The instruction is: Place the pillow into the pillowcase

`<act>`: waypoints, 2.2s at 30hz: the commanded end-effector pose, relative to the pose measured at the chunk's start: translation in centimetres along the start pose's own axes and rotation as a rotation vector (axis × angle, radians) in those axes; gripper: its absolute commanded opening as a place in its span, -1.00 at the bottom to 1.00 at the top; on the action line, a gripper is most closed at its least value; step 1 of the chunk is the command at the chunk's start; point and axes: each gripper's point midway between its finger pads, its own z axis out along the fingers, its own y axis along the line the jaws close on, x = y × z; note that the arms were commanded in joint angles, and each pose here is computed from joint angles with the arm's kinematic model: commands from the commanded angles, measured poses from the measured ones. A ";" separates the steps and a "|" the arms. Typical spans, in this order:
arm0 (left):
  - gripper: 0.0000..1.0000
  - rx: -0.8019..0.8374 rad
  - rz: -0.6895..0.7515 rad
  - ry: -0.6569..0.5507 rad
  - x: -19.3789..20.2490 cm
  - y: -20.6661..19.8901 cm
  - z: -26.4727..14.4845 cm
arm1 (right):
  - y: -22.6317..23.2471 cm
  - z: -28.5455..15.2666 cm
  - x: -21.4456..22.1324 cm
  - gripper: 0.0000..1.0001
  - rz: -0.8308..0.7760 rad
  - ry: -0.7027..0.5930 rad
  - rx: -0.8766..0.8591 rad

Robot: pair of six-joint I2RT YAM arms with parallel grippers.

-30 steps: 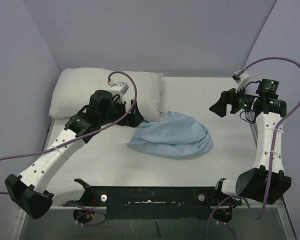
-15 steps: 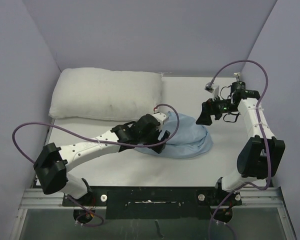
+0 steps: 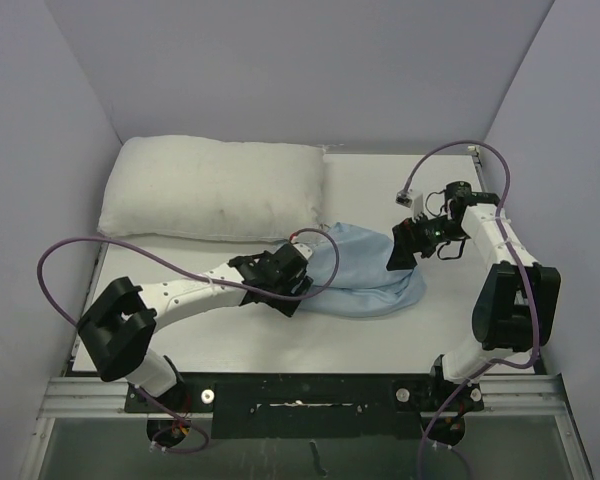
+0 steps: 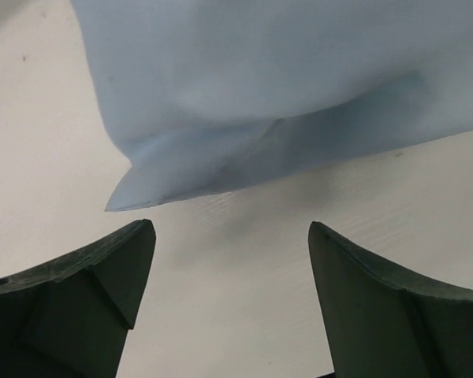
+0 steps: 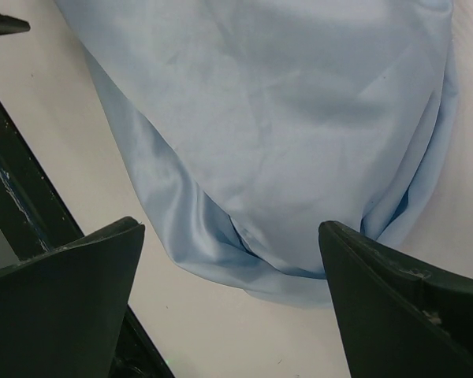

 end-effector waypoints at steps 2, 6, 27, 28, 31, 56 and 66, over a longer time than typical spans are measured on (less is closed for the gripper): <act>0.50 -0.027 -0.019 0.018 0.6 3.6 1.2 | 1.9 -1.1 -1.8 0.97 -0.112 -0.083 -0.024; 0.46 -0.021 -0.005 0.027 0.2 4.1 2.0 | 3.5 -1.4 -2.6 0.96 -0.171 -0.125 -0.057; 0.03 0.085 -0.024 0.016 -2.0 4.0 4.7 | 4.6 -1.7 -1.7 0.89 -0.241 -0.097 -0.079; -0.06 0.089 -0.024 0.020 -1.9 3.9 4.8 | 4.6 -1.8 -1.5 0.89 -0.245 -0.090 -0.073; -0.71 0.101 -0.019 0.024 -2.0 3.7 4.6 | 4.2 -2.0 -0.8 0.88 -0.265 -0.055 -0.041; -1.00 0.325 -0.055 -0.324 -9.2 1.9 -10.0 | -2.3 1.0 3.8 -0.69 0.035 0.170 0.134; -1.00 0.209 -0.096 -0.797 -24.7 8.8 -24.2 | 0.2 -21.2 -22.9 -1.00 -0.485 -0.428 0.607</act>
